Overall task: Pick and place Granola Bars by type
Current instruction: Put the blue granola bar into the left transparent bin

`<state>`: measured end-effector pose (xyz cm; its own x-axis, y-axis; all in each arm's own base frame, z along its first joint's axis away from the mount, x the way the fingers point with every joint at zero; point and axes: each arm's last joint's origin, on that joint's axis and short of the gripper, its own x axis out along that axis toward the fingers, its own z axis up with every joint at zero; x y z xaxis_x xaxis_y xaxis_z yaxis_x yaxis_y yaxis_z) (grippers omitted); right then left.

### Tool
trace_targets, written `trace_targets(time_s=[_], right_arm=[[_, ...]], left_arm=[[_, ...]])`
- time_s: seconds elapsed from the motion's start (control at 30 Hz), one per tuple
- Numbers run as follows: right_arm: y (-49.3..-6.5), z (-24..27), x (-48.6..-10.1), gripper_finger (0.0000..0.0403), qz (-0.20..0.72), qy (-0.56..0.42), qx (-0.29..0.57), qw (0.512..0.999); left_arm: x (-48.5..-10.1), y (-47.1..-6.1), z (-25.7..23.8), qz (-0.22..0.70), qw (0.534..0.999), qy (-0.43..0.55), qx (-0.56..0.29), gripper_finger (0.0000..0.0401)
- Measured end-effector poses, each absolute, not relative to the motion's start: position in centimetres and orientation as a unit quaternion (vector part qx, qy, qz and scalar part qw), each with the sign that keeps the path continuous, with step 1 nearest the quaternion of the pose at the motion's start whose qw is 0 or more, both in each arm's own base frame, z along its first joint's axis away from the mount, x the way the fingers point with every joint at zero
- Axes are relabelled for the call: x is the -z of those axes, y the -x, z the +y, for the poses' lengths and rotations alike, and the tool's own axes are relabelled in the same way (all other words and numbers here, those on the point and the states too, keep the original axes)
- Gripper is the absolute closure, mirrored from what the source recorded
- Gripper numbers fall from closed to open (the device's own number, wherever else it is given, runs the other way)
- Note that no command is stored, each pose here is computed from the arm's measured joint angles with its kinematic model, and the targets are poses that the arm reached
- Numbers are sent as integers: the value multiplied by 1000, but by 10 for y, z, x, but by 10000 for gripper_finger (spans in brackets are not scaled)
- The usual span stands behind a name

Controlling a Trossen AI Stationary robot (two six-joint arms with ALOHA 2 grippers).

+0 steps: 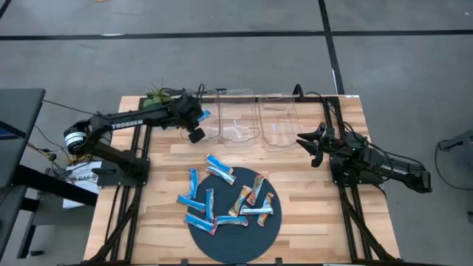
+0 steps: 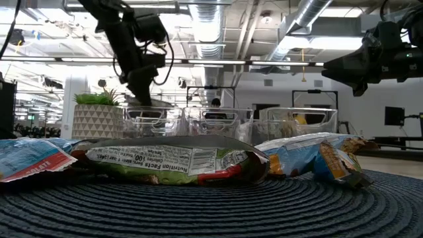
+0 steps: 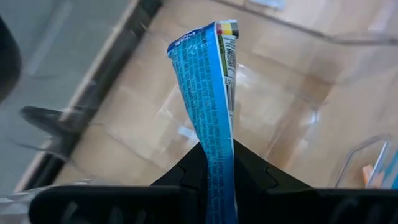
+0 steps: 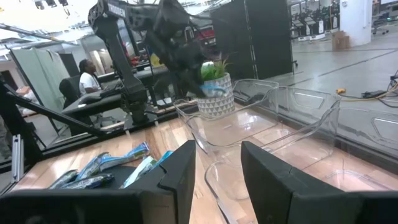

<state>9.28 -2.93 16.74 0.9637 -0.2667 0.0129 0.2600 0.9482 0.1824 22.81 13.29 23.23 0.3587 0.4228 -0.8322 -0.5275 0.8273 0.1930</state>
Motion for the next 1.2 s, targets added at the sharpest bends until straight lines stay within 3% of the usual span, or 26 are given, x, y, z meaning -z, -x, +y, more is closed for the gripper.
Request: trace_targets(time_s=[0.37, 0.73, 1.2], right_arm=[[-93, -29, -167, 280, -19, -90, 133, 987], [-93, -29, -167, 280, -19, -90, 134, 987], [-93, -29, -168, 280, -19, -90, 134, 987]], left_arm=[[-190, -234, 133, 524, 824, 32, -211, 356], [-184, -237, 132, 533, 830, 19, -165, 354], [-185, -239, 133, 525, 834, 18, -169, 276]])
